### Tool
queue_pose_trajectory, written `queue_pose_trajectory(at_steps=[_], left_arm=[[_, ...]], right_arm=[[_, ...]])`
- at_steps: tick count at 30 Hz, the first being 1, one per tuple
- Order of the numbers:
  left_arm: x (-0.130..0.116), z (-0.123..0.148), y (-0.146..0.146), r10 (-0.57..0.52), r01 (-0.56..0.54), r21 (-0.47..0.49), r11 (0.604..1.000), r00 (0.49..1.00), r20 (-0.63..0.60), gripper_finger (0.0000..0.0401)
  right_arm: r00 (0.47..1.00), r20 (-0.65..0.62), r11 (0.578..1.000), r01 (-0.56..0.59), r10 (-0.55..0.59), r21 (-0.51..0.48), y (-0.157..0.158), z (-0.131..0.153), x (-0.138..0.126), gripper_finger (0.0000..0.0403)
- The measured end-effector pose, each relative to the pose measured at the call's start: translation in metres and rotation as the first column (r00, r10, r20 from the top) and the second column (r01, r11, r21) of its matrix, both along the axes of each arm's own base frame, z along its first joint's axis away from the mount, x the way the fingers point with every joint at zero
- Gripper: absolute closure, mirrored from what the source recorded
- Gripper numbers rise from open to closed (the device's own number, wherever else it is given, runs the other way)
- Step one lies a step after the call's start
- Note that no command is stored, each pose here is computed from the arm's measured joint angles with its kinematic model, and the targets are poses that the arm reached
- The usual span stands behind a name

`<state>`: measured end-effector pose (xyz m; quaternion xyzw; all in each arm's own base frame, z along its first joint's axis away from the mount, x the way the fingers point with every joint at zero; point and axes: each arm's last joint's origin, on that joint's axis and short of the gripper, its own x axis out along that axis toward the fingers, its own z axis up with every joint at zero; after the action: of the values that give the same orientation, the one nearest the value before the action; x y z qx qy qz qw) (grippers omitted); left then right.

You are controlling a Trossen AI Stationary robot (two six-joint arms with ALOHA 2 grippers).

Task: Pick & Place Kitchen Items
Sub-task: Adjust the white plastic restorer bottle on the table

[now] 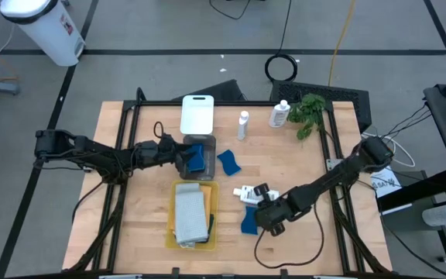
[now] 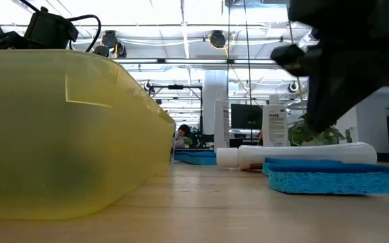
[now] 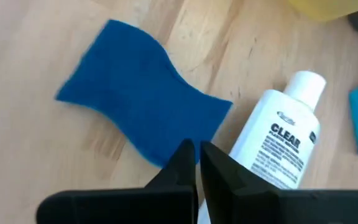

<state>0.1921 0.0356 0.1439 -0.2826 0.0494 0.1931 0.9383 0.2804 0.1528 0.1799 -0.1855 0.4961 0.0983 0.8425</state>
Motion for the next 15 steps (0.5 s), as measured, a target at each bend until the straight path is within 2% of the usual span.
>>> queue_pose_trajectory(at_steps=[5,8,11,15], left_arm=[[0.000,0.000,0.000,-0.001,0.001,0.003,1.000,1.000,-0.001,0.0148],[0.000,0.000,0.000,-0.001,0.001,-0.002,1.000,1.000,0.000,0.0148],[0.000,0.000,0.000,-0.006,0.006,-0.003,1.000,1.000,0.000,0.0148],[0.000,0.000,0.000,-0.006,0.006,-0.006,1.000,1.000,0.001,0.0148]], right_arm=[[0.996,0.088,0.998,0.017,-0.023,0.059,-0.001,0.015,-0.018,0.0401],[0.986,0.157,0.997,0.050,-0.058,0.058,-0.010,0.017,-0.030,0.0380],[0.971,0.219,0.993,0.071,-0.091,0.098,-0.021,0.016,-0.040,0.0338],[0.944,0.307,0.985,0.073,-0.120,0.159,-0.034,0.009,-0.051,0.0255]])
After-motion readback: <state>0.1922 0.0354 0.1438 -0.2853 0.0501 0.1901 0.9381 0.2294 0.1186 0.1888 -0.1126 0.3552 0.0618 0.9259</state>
